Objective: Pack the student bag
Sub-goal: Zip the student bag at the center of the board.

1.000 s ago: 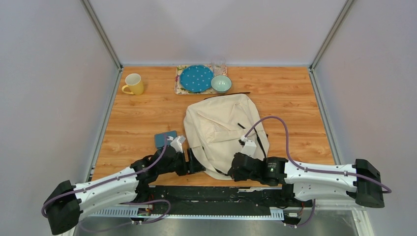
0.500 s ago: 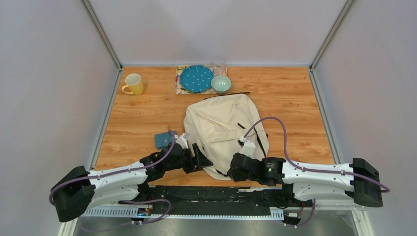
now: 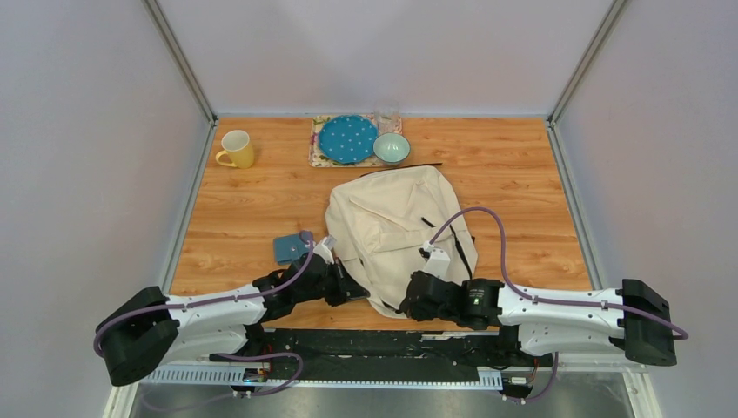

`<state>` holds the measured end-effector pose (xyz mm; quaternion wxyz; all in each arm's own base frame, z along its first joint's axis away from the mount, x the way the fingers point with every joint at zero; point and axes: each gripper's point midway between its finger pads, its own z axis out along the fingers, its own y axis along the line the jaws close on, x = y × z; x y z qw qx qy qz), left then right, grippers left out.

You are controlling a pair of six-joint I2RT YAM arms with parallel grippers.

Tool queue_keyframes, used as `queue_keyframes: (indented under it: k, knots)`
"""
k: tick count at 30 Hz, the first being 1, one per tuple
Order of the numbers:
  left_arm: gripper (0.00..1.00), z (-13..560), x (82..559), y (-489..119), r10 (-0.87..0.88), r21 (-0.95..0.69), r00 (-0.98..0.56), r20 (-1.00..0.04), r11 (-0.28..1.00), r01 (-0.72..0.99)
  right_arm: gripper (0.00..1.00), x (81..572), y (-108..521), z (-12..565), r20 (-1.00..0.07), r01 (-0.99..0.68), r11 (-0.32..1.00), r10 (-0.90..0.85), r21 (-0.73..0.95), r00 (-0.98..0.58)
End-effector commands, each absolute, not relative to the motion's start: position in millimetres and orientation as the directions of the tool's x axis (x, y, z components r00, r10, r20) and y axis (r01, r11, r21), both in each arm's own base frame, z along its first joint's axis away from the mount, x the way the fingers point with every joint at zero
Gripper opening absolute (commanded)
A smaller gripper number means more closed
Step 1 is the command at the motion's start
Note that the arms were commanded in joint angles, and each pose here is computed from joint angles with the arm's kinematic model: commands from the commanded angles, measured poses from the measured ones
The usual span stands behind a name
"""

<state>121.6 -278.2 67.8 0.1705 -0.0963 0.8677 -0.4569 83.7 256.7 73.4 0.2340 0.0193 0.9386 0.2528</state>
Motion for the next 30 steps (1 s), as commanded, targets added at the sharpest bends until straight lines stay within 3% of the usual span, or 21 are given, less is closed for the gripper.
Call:
queue_keyframes:
  k: [1,11,30]
  knots:
    - [0.00,75.5,130.2,-283.5,-0.361,-0.850,-0.904,-0.227,0.526,0.003,0.00,85.0,252.4,69.2,-0.444,-0.081,0.877,0.158,0.474,-0.882]
    - [0.00,70.0,145.1,-257.8,-0.439,-0.831,-0.856,-0.272,0.555,-0.021,0.00,85.1,205.9,55.3,-0.463,-0.008,0.917,0.194,0.399,-0.865]
    - [0.00,65.8,161.0,-202.6,-0.530,-0.786,-0.767,-0.362,0.615,-0.054,0.00,93.7,177.0,62.4,-0.513,0.044,0.926,0.248,0.376,-0.822]
